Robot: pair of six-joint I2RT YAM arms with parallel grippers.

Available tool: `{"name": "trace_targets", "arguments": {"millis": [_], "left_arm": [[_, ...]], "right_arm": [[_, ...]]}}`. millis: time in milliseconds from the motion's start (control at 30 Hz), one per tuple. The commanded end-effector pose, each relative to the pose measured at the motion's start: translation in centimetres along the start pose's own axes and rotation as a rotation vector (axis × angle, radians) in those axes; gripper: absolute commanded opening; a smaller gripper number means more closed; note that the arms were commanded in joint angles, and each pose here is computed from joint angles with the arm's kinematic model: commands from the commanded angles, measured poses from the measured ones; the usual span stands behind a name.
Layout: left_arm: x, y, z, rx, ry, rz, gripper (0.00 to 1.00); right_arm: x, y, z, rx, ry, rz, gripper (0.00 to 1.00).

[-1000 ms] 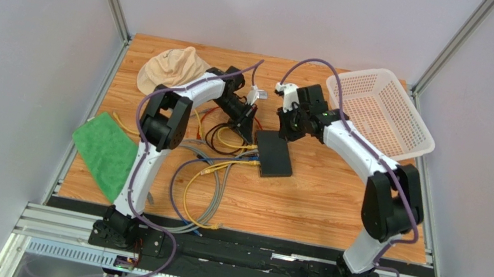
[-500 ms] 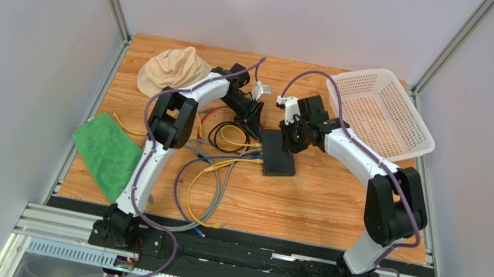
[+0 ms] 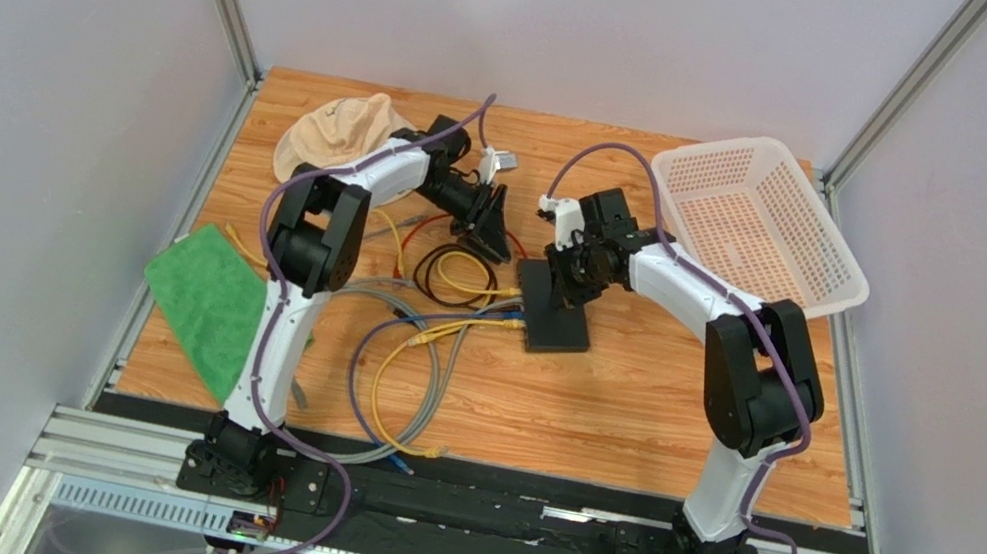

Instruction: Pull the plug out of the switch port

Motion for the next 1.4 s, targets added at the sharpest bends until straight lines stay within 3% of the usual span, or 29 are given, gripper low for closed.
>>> {"name": "trace_targets", "arguments": {"millis": [0,533,1067,1367], "left_arm": [[-0.5,-1.5,-0.1,0.024,-0.043,-0.049,0.47],[0.0,-4.0,-0.7,0.089,-0.049,-0.058,0.36],[-0.2,-4.8,-1.7,0.131,-0.063,-0.103,0.38],[-0.2,-4.9,-1.7,0.134,-0.068,-0.100,0.30]], "right_arm": [[0.0,-1.5,-2.1,0.076,0.004,0.007,0.00],[0.0,-1.2,-2.5,0.075,0.007,-0.004,0.00],[0.0,-1.4,-2.4,0.075,0.011,-0.001,0.00],[0.1,-1.5,-2.5,0.074,0.009,0.002,0.00]]}}
Point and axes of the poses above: each gripper's point midway between its finger pads, its own y axis back along the fingers, its own x axis along the line the jaws close on, z = x × y, the point moved 6 cm from there along y, back along the fingers, and after that the axes turned 3 degrees about y, right-handed, at the moved point
